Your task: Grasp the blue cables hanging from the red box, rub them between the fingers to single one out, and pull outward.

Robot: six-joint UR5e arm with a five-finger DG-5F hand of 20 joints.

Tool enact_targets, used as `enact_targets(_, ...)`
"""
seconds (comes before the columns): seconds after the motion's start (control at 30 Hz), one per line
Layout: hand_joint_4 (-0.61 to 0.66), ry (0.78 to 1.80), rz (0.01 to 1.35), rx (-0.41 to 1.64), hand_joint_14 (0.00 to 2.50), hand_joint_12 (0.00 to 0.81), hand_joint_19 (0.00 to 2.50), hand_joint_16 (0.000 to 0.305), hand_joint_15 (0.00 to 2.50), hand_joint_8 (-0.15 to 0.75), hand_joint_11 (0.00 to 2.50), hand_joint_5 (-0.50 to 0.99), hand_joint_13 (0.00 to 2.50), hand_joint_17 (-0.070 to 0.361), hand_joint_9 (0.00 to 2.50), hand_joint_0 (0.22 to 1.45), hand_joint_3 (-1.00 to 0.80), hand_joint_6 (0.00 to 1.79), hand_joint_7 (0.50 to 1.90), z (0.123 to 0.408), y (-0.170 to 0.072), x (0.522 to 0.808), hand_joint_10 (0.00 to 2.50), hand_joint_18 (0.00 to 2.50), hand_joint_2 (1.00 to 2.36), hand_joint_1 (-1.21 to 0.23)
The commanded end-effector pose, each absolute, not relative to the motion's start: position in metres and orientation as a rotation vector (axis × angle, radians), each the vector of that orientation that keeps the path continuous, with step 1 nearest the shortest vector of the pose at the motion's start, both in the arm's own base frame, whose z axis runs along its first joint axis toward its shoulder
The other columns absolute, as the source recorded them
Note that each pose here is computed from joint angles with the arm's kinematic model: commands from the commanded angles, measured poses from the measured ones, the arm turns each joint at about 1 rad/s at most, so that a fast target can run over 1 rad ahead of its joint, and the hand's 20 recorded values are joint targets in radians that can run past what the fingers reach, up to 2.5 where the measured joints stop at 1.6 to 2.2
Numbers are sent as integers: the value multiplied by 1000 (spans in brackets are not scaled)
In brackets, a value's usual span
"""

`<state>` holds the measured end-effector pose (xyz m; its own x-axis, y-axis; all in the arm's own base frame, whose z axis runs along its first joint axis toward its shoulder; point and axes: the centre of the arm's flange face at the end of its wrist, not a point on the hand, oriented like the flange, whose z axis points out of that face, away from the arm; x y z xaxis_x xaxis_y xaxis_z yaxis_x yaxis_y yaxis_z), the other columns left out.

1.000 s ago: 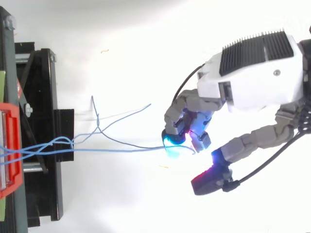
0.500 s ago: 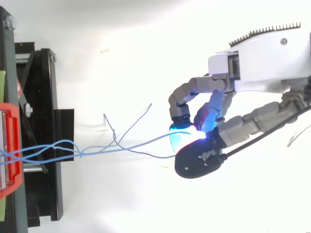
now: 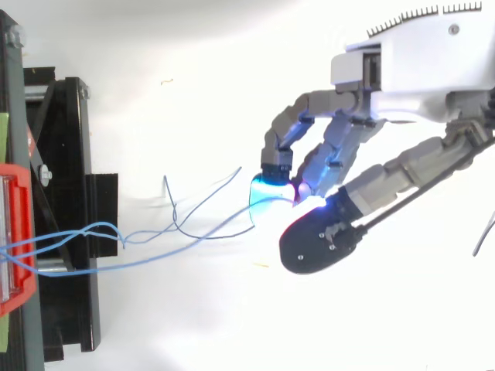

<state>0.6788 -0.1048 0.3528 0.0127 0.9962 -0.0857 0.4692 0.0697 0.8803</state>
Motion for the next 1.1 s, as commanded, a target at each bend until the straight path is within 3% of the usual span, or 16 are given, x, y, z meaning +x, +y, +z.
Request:
enact_targets(0.0, 276, 1571, 713, 1422, 12, 394, 412, 52, 364, 369, 604, -110, 678, 117, 938, 566, -450, 570, 1061, 358, -114, 679, 14, 698, 1003, -674)
enact_targets(0.03, 303, 1577, 691, 1401, 12, 402, 409, 53, 355, 370, 570, -101, 670, 119, 924, 554, -457, 500, 1161, 359, -116, 680, 16, 694, 1003, -651)
enact_targets(0.13, 407, 1604, 613, 1329, 9, 397, 387, 54, 273, 356, 364, -141, 573, 122, 805, 528, -491, 502, 854, 362, -119, 680, 10, 691, 1000, -590)
enact_targets(0.2, 372, 1627, 541, 1278, 9, 405, 361, 55, 224, 356, 273, -167, 528, 124, 735, 514, -500, 502, 748, 362, -124, 679, 7, 671, 1000, -564)
enact_targets(0.33, 331, 1627, 345, 1197, 6, 405, 331, 56, 188, 347, 198, -191, 474, 126, 673, 509, -500, 501, 673, 365, -143, 675, 6, 648, 1000, -556)
enact_targets(0.37, 332, 1590, 236, 1192, 7, 406, 335, 56, 191, 349, 197, -192, 473, 126, 672, 508, -500, 502, 669, 374, -152, 669, 5, 649, 1000, -555)
enact_targets(0.4, 338, 1585, 231, 1194, 6, 405, 337, 56, 188, 351, 194, -191, 474, 126, 669, 508, -500, 501, 673, 375, -153, 669, 5, 647, 1000, -554)
enact_targets(0.6, 399, 1582, 237, 1187, 8, 394, 379, 53, 250, 358, 347, -138, 520, 118, 751, 560, -471, 502, 882, 380, -149, 668, 9, 649, 1002, -611)
enact_targets(0.77, 329, 1582, 237, 1189, 9, 388, 386, 51, 265, 361, 423, -110, 538, 116, 770, 592, -443, 500, 1164, 379, -146, 668, 11, 655, 1003, -690)
enact_targets(0.83, 284, 1586, 238, 1187, 9, 387, 377, 51, 271, 360, 482, -135, 559, 115, 821, 608, -418, 683, 882, 380, -144, 668, 14, 676, 1006, -717)
enact_targets(0.93, 247, 1590, 244, 1183, 12, 386, 382, 51, 293, 366, 540, -160, 588, 114, 856, 631, -352, 827, 733, 380, -140, 669, 14, 699, 1009, -728)
enact_targets(1.07, 225, 1596, 249, 1180, 12, 391, 374, 52, 300, 372, 581, -164, 600, 117, 877, 627, -218, 882, 740, 378, -135, 670, 13, 721, 1015, -720)
